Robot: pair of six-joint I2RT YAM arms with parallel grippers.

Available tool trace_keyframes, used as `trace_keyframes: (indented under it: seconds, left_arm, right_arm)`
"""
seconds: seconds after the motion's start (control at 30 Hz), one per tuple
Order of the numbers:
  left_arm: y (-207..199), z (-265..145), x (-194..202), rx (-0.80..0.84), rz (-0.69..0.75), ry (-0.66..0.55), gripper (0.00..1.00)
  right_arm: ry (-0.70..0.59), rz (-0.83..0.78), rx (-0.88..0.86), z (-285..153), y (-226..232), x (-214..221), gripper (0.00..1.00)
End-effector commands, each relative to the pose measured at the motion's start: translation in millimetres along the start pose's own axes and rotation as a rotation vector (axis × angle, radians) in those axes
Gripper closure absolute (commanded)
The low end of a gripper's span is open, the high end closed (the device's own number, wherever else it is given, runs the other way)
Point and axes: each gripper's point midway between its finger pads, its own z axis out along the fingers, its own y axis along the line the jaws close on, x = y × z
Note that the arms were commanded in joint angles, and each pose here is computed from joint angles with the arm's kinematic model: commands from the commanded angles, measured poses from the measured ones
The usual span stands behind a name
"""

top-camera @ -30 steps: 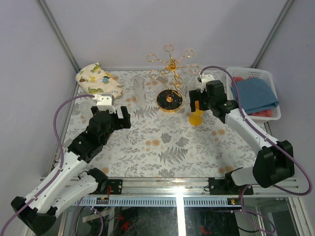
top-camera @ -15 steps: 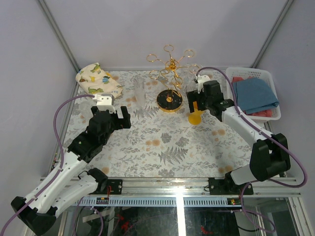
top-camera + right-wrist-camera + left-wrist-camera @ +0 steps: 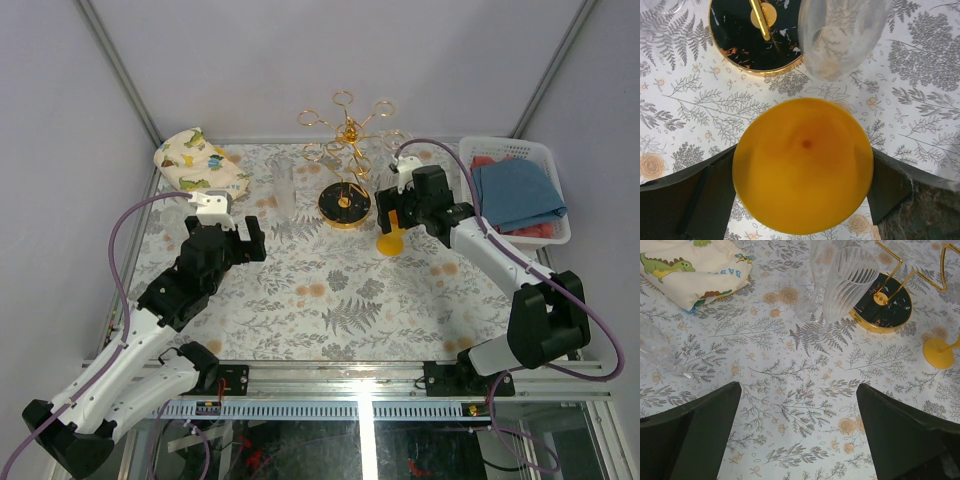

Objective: Place the wine glass upside down on the wine glass rack
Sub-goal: Move the wine glass to the center of the board.

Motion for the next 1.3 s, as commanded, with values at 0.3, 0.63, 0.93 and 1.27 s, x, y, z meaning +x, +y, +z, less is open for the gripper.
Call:
trace_keyframes:
  seconds: [0.3, 0.63, 0.93, 1.27]
  left_arm:
    - [1, 0, 4, 0.001, -0.003, 0.009, 0.0]
    - [1, 0, 4, 0.002, -0.004, 0.01, 0.0]
    - [1, 1, 5, 0.001, -0.005, 0.011, 0.0]
    - [1, 1, 5, 0.001, -0.003, 0.012, 0.0]
  right_arm:
    - [-0.055, -0.093, -0.122, -21, 49, -4, 0.0]
    - [-0.064, -0.156, -0.191, -27, 86, -1, 0.0]
    - [-0.054, -0.208, -0.274, -26, 138, 6, 0.0]
    - [-0.037, -0.274, -0.355, -26, 202, 17, 0.0]
